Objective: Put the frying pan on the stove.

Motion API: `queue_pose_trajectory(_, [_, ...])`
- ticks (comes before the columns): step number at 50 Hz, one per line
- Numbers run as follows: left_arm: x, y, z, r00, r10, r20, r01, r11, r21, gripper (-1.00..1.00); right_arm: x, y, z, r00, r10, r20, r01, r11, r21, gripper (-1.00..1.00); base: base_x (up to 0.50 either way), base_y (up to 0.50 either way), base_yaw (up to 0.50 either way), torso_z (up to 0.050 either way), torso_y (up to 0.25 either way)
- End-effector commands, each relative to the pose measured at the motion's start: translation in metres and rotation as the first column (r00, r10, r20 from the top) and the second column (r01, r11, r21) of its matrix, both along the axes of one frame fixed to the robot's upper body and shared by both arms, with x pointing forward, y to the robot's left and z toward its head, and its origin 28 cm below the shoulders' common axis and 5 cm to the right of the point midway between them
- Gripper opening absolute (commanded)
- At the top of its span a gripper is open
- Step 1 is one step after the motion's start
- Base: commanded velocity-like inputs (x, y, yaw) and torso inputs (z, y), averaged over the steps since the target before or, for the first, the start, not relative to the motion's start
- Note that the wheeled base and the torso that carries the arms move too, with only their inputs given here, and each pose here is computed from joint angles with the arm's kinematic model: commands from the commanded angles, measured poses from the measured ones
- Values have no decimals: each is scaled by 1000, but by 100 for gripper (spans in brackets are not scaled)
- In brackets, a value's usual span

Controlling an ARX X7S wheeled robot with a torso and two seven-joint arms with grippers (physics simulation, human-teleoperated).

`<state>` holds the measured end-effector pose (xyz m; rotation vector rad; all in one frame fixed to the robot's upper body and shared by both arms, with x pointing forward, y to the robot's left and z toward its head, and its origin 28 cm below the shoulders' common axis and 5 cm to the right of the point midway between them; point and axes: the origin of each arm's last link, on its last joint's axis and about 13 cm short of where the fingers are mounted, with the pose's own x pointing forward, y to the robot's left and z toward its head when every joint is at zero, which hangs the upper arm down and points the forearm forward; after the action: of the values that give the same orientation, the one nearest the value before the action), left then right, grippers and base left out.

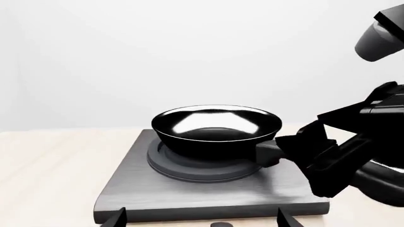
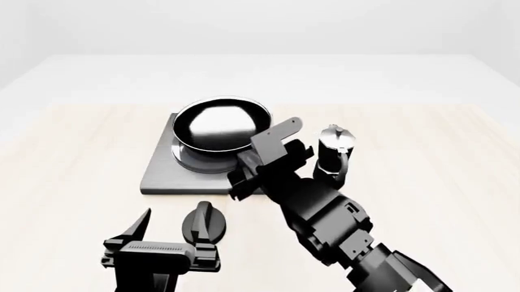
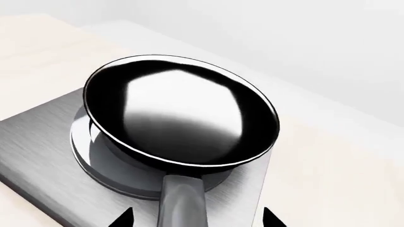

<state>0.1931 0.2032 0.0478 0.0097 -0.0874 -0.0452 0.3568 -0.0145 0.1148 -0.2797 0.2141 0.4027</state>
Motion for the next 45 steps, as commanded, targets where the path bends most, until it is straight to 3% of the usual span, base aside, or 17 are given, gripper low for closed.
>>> queue_pose_trajectory(1, [0, -1, 1, 1000, -2, 1, 2, 1000, 1, 100, -6, -1, 7, 1000, 3, 23, -3, 1000, 14, 100, 0, 0, 0, 0, 0])
queue_pose_trajectory(16, [2, 0, 8, 1000, 3, 15, -3, 1000, 8, 100, -28, -6, 32, 993, -5, 120, -7, 995, 100, 100, 0, 0, 0, 0, 0])
queue_pose_trajectory(45, [2, 6, 19, 999, 28, 41, -28, 1000, 11, 100, -83, -42, 26, 961, -109, 253, 55, 976, 213, 100, 0, 0, 0, 0, 0])
